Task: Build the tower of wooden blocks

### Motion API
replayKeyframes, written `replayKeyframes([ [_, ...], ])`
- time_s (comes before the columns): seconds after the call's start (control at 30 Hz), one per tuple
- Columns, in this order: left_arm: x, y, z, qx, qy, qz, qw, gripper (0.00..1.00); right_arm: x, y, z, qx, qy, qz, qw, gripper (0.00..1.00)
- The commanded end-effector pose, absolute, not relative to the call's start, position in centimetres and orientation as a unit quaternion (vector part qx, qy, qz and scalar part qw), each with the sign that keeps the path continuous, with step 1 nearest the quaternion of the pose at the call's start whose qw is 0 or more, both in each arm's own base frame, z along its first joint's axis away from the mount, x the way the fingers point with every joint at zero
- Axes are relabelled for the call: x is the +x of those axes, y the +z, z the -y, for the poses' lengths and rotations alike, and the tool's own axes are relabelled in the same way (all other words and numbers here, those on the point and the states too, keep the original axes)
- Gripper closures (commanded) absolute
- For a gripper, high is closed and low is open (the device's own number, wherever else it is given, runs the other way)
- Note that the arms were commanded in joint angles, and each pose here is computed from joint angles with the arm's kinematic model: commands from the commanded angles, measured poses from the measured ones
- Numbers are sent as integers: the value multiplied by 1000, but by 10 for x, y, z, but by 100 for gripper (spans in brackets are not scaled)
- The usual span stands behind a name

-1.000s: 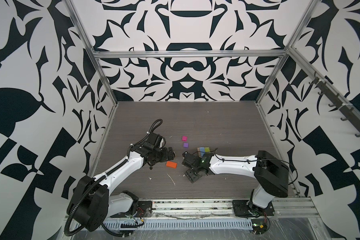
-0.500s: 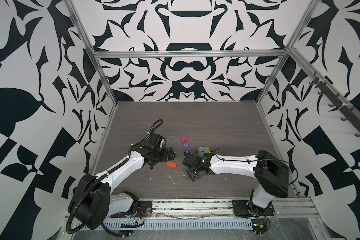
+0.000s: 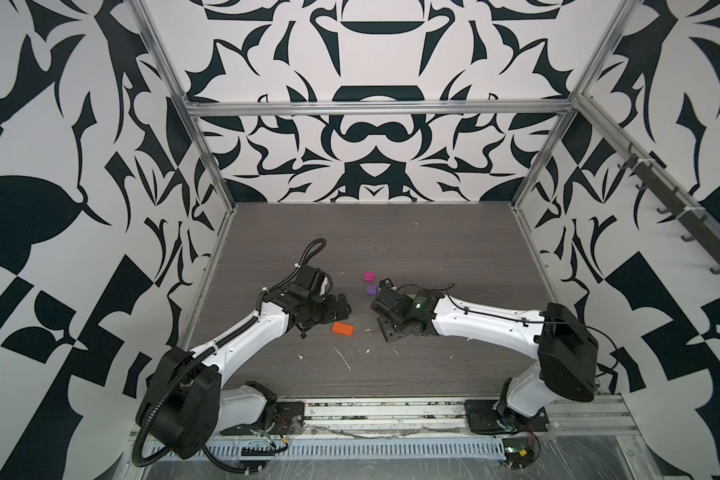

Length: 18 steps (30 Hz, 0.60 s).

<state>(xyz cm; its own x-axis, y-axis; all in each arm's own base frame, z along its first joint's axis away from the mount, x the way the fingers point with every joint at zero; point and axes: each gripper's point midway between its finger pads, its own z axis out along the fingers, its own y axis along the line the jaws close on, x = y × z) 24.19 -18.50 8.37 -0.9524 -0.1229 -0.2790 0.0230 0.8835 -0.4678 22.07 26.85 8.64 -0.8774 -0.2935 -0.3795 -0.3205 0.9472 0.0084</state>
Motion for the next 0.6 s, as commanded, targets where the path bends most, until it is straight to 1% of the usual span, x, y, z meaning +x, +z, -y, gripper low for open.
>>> replayKeyframes([
  [0.0, 241, 79, 181, -31, -230, -961, 149, 4, 236, 113, -263, -115, 50, -970, 209, 38],
  [0.3, 238, 77, 180, -26, -228, -962, 145, 4, 268, 116, -236, -52, 43, -979, 193, 39],
  [0.57, 239, 80, 185, -23, -240, -960, 142, 4, 289, 111, -223, -35, 29, -981, 190, 40],
])
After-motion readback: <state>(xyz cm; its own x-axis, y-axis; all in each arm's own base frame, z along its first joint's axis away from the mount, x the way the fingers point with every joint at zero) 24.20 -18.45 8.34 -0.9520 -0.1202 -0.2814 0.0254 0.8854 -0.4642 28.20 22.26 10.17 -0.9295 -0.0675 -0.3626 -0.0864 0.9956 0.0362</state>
